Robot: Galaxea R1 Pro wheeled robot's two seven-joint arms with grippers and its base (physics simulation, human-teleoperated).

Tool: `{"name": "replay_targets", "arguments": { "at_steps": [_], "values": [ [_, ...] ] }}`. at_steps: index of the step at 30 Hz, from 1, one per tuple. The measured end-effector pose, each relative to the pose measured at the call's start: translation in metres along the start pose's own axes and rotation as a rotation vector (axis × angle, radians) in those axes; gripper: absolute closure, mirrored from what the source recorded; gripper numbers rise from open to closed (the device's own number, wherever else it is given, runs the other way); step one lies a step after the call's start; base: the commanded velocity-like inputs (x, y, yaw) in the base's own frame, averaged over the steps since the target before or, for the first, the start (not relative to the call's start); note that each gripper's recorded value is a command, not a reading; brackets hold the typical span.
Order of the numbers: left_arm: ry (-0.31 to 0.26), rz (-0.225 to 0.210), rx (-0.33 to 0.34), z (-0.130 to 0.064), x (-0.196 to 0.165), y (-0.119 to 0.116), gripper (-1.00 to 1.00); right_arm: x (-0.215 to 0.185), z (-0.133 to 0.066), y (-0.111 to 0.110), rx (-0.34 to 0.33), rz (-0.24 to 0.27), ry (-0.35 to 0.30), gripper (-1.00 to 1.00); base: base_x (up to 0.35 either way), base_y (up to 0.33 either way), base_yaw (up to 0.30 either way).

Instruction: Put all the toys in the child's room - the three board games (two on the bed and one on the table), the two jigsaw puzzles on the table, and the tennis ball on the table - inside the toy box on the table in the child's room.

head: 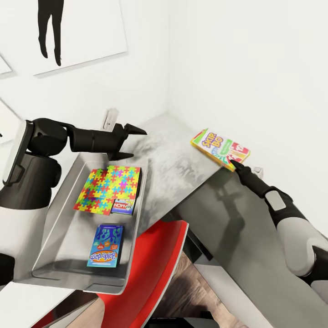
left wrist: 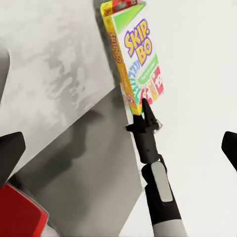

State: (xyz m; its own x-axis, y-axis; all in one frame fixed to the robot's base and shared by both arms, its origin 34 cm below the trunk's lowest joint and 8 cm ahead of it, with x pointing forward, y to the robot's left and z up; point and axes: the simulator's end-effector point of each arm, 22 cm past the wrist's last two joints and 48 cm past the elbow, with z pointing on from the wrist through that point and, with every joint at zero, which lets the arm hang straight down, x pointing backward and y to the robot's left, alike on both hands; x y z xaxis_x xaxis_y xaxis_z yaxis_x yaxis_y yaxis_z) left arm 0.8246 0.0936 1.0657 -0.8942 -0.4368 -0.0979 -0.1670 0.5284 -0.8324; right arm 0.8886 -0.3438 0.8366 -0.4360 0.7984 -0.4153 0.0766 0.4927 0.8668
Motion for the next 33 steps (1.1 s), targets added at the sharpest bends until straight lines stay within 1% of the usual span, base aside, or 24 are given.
{"name": "replay_targets", "arguments": {
  "at_steps": [2, 3, 4, 6, 9, 10, 11, 12, 13, 15, 16, 18, 21, 26, 28, 31, 33],
  "values": [
    [-0.002, -0.014, 0.008, -0.001, 0.0, 0.004, -1.0, 0.0, 0.001, 0.012, -0.037, -0.019, 0.014, 1.0, 0.0, 0.0, 0.0],
    [-0.002, -0.015, 0.008, -0.001, 0.0, 0.004, -1.0, 0.0, 0.001, 0.011, -0.036, -0.023, 0.014, 1.0, 0.0, 0.0, 0.0],
    [-0.005, -0.02, 0.016, -0.002, -0.001, 0.005, -1.0, 0.003, 0.001, 0.017, -0.055, -0.023, 0.029, 1.0, 0.0, 0.0, 0.0],
    [-0.014, -0.028, 0.036, -0.005, -0.005, 0.003, -1.0, 0.009, 0.002, 0.026, -0.085, -0.017, 0.066, 1.0, 0.0, 0.0, 0.0],
    [-0.024, -0.033, 0.063, -0.008, -0.009, -0.002, -1.0, 0.016, 0.001, 0.041, -0.127, 0.009, 0.123, 1.0, 0.0, 0.0, 0.0],
    [-0.024, -0.033, 0.064, -0.008, -0.009, -0.002, -1.0, 0.016, 0.001, 0.041, -0.126, 0.006, 0.122, 1.0, 0.0, 0.0, 0.0],
    [-0.027, -0.033, 0.069, -0.009, -0.009, -0.003, -1.0, 0.017, 0.0, 0.048, -0.143, 0.014, 0.139, 1.0, 0.0, 0.0, 0.0],
    [-0.031, -0.034, 0.077, -0.01, -0.011, -0.004, -1.0, 0.016, -0.003, 0.062, -0.183, 0.021, 0.163, 1.0, 0.0, 0.0, 0.0],
    [-0.033, -0.035, 0.08, -0.01, -0.011, -0.004, -1.0, 0.016, -0.006, 0.068, -0.204, 0.021, 0.172, 1.0, 0.0, 0.0, 0.0],
    [-0.036, -0.035, 0.084, -0.011, -0.012, -0.005, -1.0, 0.02, -0.016, 0.078, -0.244, 0.015, 0.196, 1.0, 0.0, 0.0, 0.0],
    [-0.036, -0.035, 0.084, -0.011, -0.013, -0.005, -1.0, 0.02, -0.016, 0.077, -0.243, 0.012, 0.195, 1.0, 0.0, 0.0, 0.0],
    [-0.037, -0.034, 0.089, -0.012, -0.013, -0.007, -1.0, 0.022, -0.027, 0.09, -0.289, 0.005, 0.211, 1.0, 0.0, 0.0, 0.0],
    [-0.04, -0.033, 0.096, -0.012, -0.014, -0.01, -1.0, 0.025, -0.043, 0.106, -0.334, -0.02, 0.238, 1.0, 0.0, 0.0, 0.0],
    [-0.052, -0.03, 0.139, -0.018, -0.017, -0.02, -1.0, 0.037, -0.067, 0.119, -0.357, -0.026, 0.297, 1.0, 0.0, 0.0, 0.0],
    [-0.057, -0.028, 0.153, -0.021, -0.019, -0.024, -1.0, 0.038, -0.072, 0.122, -0.36, -0.03, 0.302, 1.0, -0.003, 0.0, 0.0],
    [-0.065, -0.027, 0.19, -0.025, -0.021, -0.033, -1.0, 0.036, -0.082, 0.128, -0.364, -0.05, 0.311, 1.0, -0.064, 0.0, 0.0],
    [-0.072, -0.023, 0.203, -0.027, -0.022, -0.037, -1.0, 0.034, -0.086, 0.131, -0.365, -0.063, 0.314, 1.0, -0.166, 0.0, 0.0]
  ]
}}
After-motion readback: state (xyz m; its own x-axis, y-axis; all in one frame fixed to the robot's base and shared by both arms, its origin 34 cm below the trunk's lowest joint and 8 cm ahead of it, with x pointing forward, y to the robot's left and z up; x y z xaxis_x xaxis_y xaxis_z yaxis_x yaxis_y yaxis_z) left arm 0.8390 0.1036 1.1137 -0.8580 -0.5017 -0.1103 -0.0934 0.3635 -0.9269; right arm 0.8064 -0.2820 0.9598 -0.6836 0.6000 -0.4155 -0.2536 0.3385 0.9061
